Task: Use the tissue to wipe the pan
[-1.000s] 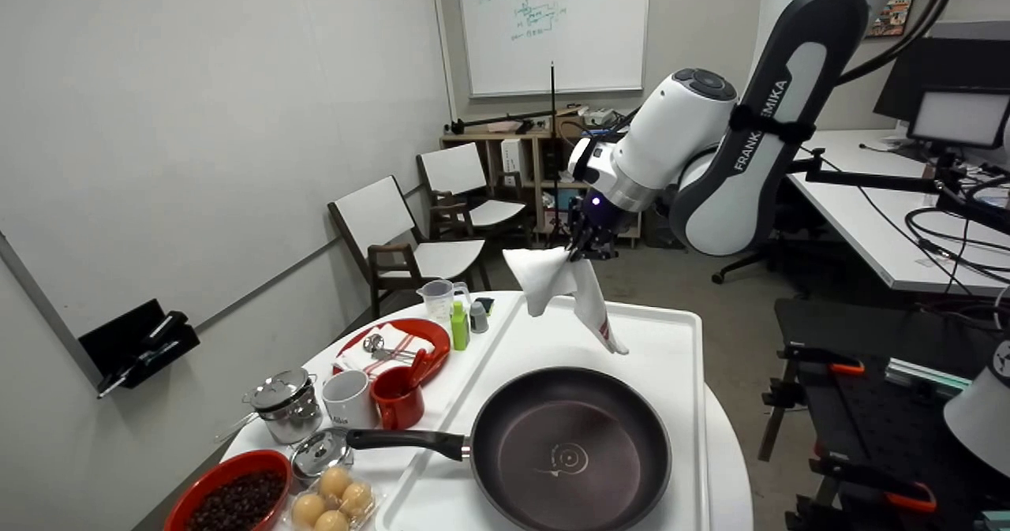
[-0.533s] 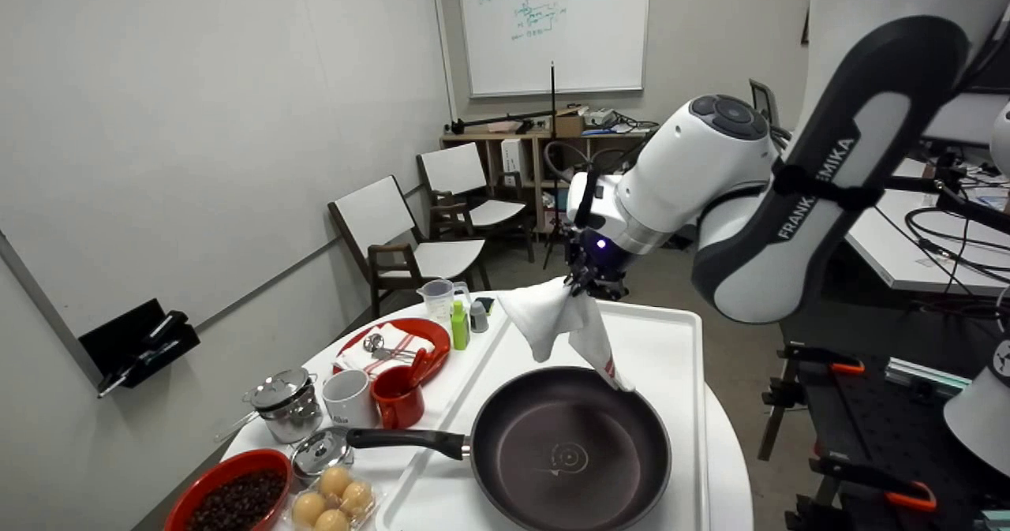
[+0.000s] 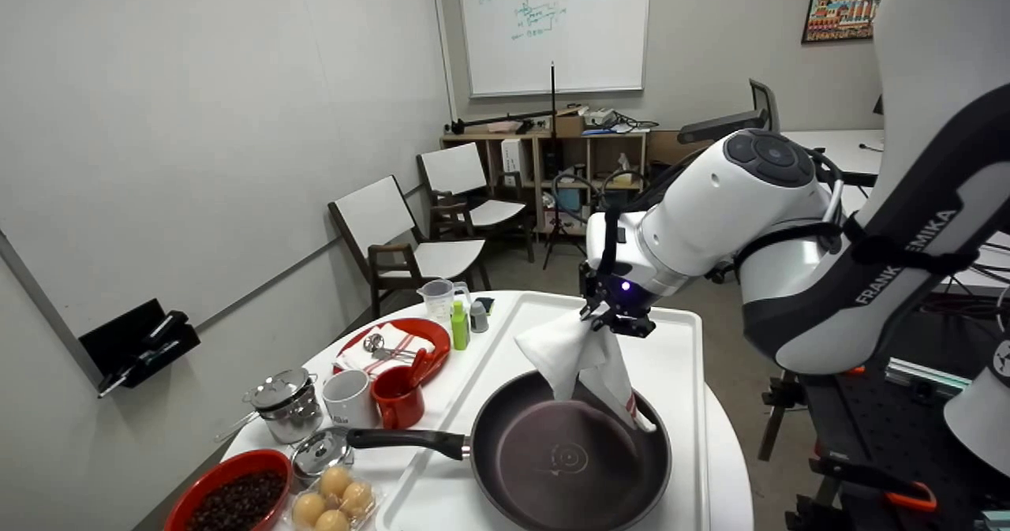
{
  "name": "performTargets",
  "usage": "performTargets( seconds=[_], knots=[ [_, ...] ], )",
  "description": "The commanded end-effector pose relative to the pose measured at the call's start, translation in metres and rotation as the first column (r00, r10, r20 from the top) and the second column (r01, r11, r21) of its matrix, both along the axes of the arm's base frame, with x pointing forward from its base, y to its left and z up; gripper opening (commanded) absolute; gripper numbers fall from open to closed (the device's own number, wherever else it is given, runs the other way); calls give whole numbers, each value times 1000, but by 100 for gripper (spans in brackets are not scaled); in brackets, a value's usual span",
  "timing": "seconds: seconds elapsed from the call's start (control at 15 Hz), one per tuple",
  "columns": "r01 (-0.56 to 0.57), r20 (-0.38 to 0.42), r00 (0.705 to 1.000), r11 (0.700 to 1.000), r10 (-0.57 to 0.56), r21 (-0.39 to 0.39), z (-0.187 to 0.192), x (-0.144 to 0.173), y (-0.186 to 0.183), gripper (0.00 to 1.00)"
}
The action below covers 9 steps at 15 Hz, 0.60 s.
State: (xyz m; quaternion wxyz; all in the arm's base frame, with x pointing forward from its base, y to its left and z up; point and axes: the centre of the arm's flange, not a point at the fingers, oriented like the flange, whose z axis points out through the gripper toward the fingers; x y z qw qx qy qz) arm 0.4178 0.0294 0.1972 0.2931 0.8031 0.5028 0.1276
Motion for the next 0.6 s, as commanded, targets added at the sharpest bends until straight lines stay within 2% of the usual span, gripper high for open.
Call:
performTargets(
  seconds=[0.0,0.27,0.47,0.53],
  knots=[
    [70,33,997,997,-69,-31,9,4,-21,48],
    [184,75,981,981,-180,-62,22,16,-87,77],
    [259,58,965,965,-256,-46,24,27,-144,100],
    [282,58,958,959,-280,-39,24,30,-160,100]
  ],
)
